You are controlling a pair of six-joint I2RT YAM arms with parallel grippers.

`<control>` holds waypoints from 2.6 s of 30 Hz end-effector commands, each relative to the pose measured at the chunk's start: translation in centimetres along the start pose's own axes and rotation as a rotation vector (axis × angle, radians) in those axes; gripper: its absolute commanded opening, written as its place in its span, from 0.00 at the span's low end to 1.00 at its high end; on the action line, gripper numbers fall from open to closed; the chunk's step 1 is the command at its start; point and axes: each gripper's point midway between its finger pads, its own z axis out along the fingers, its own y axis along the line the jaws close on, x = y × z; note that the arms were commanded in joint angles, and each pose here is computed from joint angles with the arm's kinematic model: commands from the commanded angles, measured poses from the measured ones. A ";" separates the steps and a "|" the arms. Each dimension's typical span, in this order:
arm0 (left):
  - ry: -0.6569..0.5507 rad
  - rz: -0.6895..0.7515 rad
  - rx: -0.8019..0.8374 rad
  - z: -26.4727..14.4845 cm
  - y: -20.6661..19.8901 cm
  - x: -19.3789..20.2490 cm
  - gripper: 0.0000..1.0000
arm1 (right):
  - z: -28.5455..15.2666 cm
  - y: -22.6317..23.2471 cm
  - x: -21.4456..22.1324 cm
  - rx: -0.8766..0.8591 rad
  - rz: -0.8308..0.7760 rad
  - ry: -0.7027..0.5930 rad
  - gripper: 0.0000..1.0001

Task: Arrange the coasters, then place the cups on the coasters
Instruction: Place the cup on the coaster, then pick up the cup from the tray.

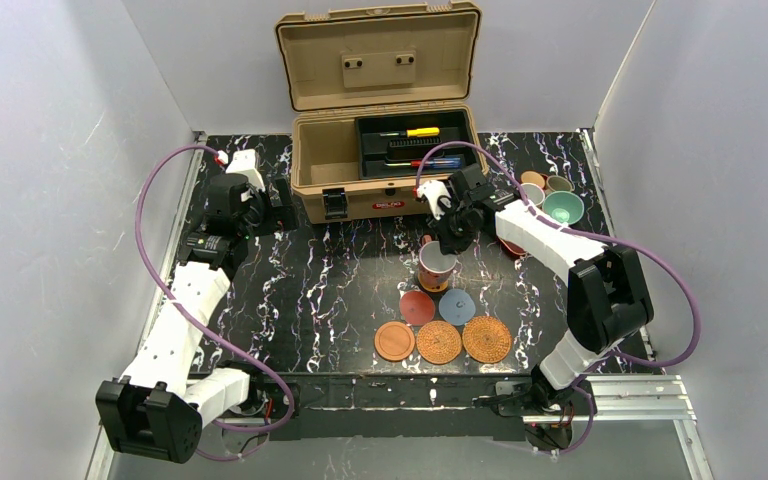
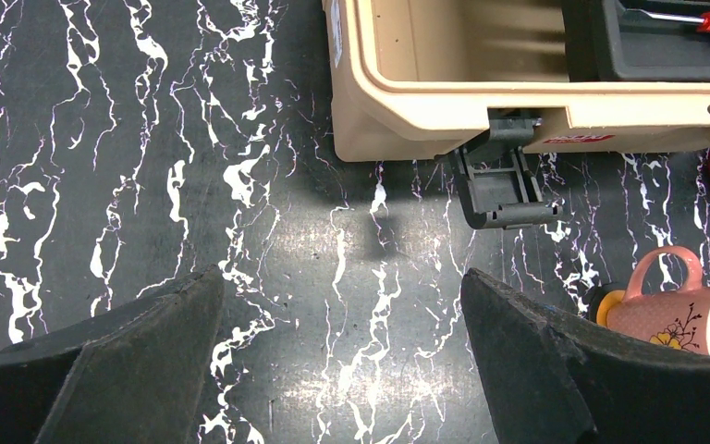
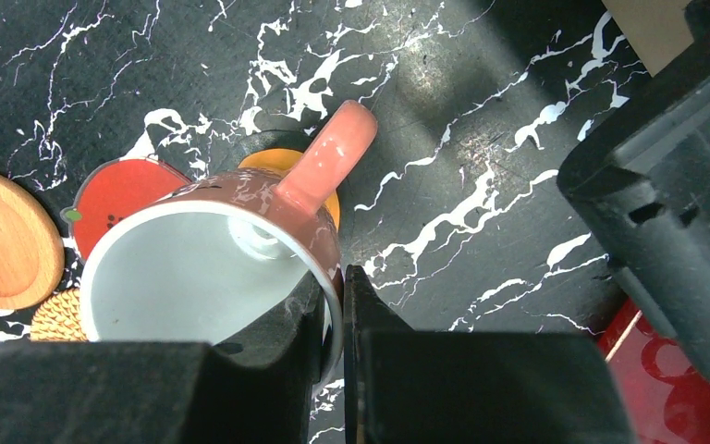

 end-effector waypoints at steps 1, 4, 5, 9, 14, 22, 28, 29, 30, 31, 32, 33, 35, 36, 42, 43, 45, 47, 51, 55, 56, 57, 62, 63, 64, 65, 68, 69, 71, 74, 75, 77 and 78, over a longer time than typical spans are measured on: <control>0.004 0.010 0.014 0.0 -0.3 0.1 0.98 | -0.4 0.1 -1.7 0.001 0.002 -0.064 0.15; 0.005 0.010 0.014 0.0 -0.3 0.2 0.98 | -0.4 0.1 -1.7 0.004 0.006 -0.066 0.22; 0.005 0.010 0.014 0.0 -0.3 0.2 0.98 | -0.5 0.1 -1.8 0.006 0.007 -0.068 0.23; 0.004 0.010 0.014 0.0 -0.3 0.2 0.98 | -0.6 0.0 -1.9 0.015 0.006 -0.077 0.29; 0.004 0.010 0.014 0.0 -0.3 0.2 0.98 | -0.9 -0.1 -2.1 0.021 0.004 -0.085 0.36; 0.007 0.010 0.012 0.0 -0.3 0.2 0.98 | -2.5 0.2 -3.1 0.032 0.007 -0.136 0.57; 0.007 0.008 0.009 0.1 -0.2 0.2 0.98 | -5.3 0.0 -3.7 0.093 0.005 -0.182 0.63; 0.006 0.009 0.009 0.1 -0.2 0.2 0.98 | -6.0 -0.1 -3.9 0.109 0.003 -0.194 0.64; 0.006 0.008 0.009 0.1 -0.2 0.2 0.98 | -6.7 -0.1 -4.0 0.125 0.002 -0.209 0.65; 0.006 0.008 0.009 0.1 -0.2 0.2 0.98 | -7.5 -0.1 -4.2 0.143 0.002 -0.227 0.67; 0.008 0.007 0.009 0.1 -0.3 0.2 0.98 | -8.2 -0.2 -4.3 0.160 0.000 -0.243 0.68; 0.008 0.006 0.010 0.1 -0.3 0.2 0.98 | -9.1 -0.2 -4.4 0.180 0.000 -0.261 0.70; 0.009 0.005 0.010 0.1 -0.3 0.3 0.98 | -10.6 -0.5 -4.8 0.222 0.010 -0.295 0.73; 0.010 0.004 0.010 0.1 -0.3 0.3 0.98 | -11.4 -0.8 -5.0 0.251 0.023 -0.310 0.75; 0.015 0.000 0.011 0.1 -0.3 0.4 0.98 | -15.5 -4.5 -6.1 0.490 0.195 -0.420 0.81; 0.013 0.000 0.012 0.1 -0.3 0.3 0.98 | -16.0 -5.4 -6.0 0.525 0.236 -0.440 0.82; 0.013 0.000 0.010 0.2 -0.3 0.4 0.98 | -16.8 -7.4 -5.6 0.581 0.331 -0.475 0.84; 0.014 0.000 0.007 0.2 -0.2 0.4 1.00 | -17.5 -9.7 -4.7 0.618 0.448 -0.515 0.85; 0.013 0.001 0.004 0.2 -0.2 0.4 0.99 | -18.1 -14.1 -1.8 0.663 0.690 -0.593 0.85; 0.008 0.001 0.005 0.1 -0.2 0.3 0.99 | -17.4 -16.9 1.0 0.737 0.877 -0.616 0.84; 0.010 0.001 0.005 0.1 -0.2 0.3 0.99 | -17.1 -17.4 1.6 0.753 0.923 -0.613 0.84; 0.009 0.001 0.005 0.1 -0.2 0.3 0.99 | -16.6 -17.9 2.2 0.768 0.966 -0.605 0.84; 0.004 0.000 0.008 0.0 -0.2 0.2 0.99 | -13.7 -19.5 3.2 0.763 1.117 -0.591 0.76; 0.003 0.000 0.009 0.0 -0.3 0.1 0.99 | -13.1 -19.8 3.2 0.761 1.139 -0.583 0.75; 0.002 -0.001 0.010 -0.1 -0.3 0.1 0.99 | -12.4 -20.0 3.4 0.755 1.162 -0.571 0.73; 0.002 -0.001 0.011 -0.1 -0.3 0.1 0.99 | -11.9 -20.2 3.4 0.749 1.186 -0.566 0.72; 0.000 -0.001 0.011 -0.1 -0.3 0.1 0.99 | -10.4 -20.5 3.3 0.738 1.228 -0.554 0.69; -0.002 -0.002 0.011 -0.1 -0.3 0.0 0.99 | -10.1 -20.6 3.3 0.750 1.229 -0.550 0.69; -0.001 -0.001 0.011 -0.1 -0.3 0.0 0.99 | -9.8 -20.6 3.5 0.801 1.226 -0.529 0.69; -0.002 -0.002 0.012 -0.1 -0.4 0.0 0.99 | -8.9 -20.3 3.6 0.825 1.230 -0.518 0.69; -0.004 -0.001 0.013 -0.2 -0.4 -0.1 0.99 | -8.6 -20.2 3.7 0.830 1.232 -0.517 0.69; -0.003 -0.001 0.014 -0.2 -0.4 -0.1 0.99 | -8.1 -20.2 3.8 0.842 1.234 -0.507 0.69; -0.004 -0.001 0.014 -0.2 -0.4 -0.1 0.99 | -7.7 -20.2 3.9 0.846 1.233 -0.498 0.69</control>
